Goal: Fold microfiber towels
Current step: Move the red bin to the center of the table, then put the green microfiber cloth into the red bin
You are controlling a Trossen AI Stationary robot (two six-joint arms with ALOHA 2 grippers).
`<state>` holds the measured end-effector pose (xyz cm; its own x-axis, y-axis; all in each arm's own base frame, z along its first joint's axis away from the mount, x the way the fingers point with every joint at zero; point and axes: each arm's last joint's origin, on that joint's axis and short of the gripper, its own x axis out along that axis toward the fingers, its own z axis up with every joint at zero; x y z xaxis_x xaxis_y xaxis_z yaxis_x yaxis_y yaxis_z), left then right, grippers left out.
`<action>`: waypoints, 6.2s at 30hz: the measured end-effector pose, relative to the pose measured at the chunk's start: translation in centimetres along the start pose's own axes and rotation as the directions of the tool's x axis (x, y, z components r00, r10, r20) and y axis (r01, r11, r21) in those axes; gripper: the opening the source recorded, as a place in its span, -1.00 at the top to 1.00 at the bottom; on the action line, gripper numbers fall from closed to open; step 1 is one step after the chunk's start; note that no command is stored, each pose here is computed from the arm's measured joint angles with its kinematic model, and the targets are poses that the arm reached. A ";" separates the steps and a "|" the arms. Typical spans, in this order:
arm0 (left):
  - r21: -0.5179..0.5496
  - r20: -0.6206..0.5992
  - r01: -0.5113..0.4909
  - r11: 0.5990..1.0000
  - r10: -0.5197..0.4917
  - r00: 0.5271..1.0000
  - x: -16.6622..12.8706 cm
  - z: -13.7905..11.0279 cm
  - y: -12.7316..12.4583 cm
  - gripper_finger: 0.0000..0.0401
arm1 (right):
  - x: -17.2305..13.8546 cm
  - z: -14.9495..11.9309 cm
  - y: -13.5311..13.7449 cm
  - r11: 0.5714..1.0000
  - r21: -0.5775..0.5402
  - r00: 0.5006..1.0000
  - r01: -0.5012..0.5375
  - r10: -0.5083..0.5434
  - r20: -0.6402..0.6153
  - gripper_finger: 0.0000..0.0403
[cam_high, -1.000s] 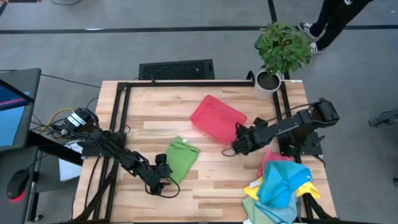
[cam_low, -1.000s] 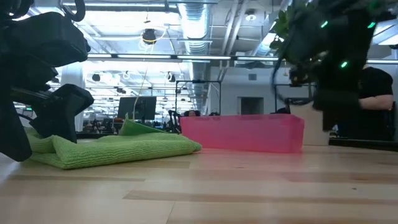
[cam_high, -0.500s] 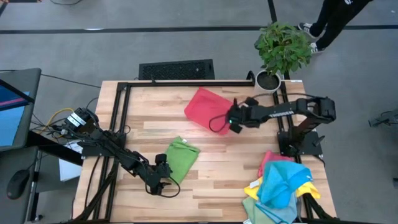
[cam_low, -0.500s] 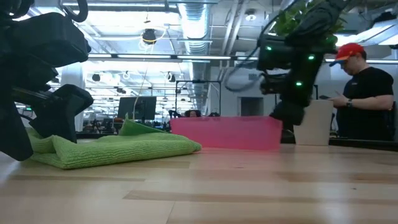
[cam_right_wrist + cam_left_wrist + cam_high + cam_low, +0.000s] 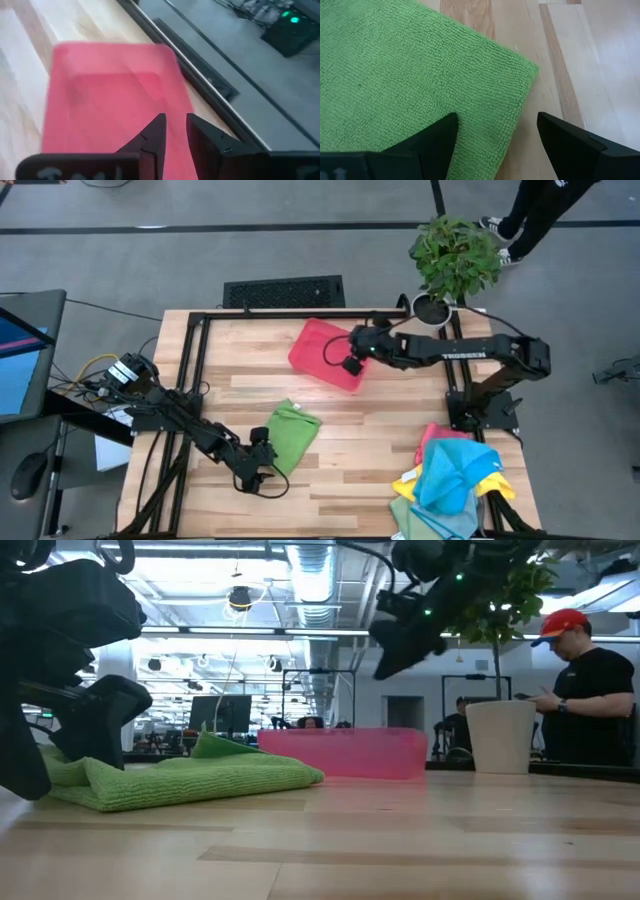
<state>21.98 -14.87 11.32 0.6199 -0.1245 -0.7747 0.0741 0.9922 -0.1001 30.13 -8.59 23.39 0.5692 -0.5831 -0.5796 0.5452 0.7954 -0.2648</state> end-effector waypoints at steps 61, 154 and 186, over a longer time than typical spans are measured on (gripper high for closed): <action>-0.049 -0.081 0.147 0.988 -0.151 0.985 -0.6 0.1 -0.1 -0.35 | 6.9 4.6 10.8 0.814 -0.065 0.816 -0.578 0.576 -0.048 0.49; -0.968 -0.063 -0.140 0.209 0.337 0.939 -4.4 -2.6 -8.4 -0.35 | 2.8 -3.9 24.3 0.833 0.165 0.834 -0.528 0.545 -0.083 -0.27; -0.971 -0.116 -0.182 0.157 0.356 0.927 -4.2 -1.9 -8.1 -0.35 | 3.2 -4.1 24.5 0.825 0.192 0.832 -0.532 0.551 -0.065 -0.27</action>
<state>17.28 -22.44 14.17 0.5104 0.2375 -0.8265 -0.8594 0.1740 -0.4808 42.82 9.75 11.91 0.7337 -0.0357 -0.6785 0.2653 0.9344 0.2377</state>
